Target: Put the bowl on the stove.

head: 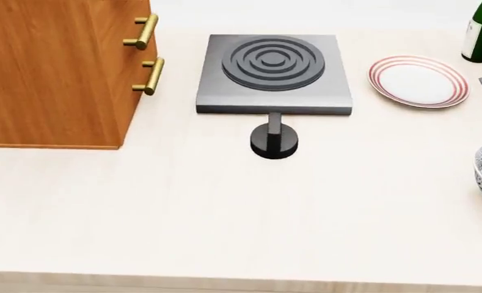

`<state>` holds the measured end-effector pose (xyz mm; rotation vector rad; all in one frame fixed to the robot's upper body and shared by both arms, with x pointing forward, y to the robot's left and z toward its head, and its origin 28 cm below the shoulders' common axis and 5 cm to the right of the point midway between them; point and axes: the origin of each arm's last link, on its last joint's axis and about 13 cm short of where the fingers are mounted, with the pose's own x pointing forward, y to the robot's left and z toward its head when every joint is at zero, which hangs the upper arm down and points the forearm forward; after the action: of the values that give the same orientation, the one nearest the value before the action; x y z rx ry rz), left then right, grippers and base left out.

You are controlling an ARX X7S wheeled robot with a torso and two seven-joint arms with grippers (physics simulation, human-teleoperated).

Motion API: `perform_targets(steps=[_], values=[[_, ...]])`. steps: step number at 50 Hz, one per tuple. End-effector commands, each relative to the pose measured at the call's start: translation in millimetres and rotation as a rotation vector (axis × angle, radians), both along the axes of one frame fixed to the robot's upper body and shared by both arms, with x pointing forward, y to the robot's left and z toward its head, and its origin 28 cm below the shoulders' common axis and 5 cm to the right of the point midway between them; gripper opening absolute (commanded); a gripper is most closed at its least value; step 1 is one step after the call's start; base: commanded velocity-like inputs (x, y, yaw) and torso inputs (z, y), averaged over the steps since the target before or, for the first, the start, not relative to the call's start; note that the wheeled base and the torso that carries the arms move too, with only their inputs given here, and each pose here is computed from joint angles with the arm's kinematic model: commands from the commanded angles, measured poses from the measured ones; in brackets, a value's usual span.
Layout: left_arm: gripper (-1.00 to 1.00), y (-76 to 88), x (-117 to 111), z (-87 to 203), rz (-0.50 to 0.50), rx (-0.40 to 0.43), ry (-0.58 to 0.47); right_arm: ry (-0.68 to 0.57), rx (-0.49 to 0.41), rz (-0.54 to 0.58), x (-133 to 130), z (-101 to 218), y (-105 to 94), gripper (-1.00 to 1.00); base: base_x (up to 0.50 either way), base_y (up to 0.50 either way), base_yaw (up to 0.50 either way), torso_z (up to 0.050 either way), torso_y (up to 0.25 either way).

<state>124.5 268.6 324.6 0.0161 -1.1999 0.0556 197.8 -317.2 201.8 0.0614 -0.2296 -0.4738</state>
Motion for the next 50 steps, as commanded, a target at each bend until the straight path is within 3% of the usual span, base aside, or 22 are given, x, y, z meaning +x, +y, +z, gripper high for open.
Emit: perform_targets(steps=[1,22,28,50], values=[[1.00,1.1,0.0,0.4,0.000,0.004,-0.024,0.005,-0.001,0.011,-1.5,-3.0,0.8,1.00,0.00,0.00,0.00,0.000,0.000],[1.00,1.1,1.4,-1.9,-0.001,0.003,-0.017,0.037,-0.076,0.049,-1.5,-4.9,5.0,1.00,0.00,0.05,0.00,0.000,0.000],[1.00,1.4,1.7,-2.1,0.003,0.004,-0.016,0.029,-0.049,0.038,-1.0,-5.1,3.8,1.00,0.00,0.47,0.00,0.000,0.000],[1.00,1.7,2.7,-4.1,0.005,0.003,-0.011,0.013,-0.019,0.051,-2.6,-4.1,2.8,1.00,0.01,0.00,0.00,0.000,0.000]])
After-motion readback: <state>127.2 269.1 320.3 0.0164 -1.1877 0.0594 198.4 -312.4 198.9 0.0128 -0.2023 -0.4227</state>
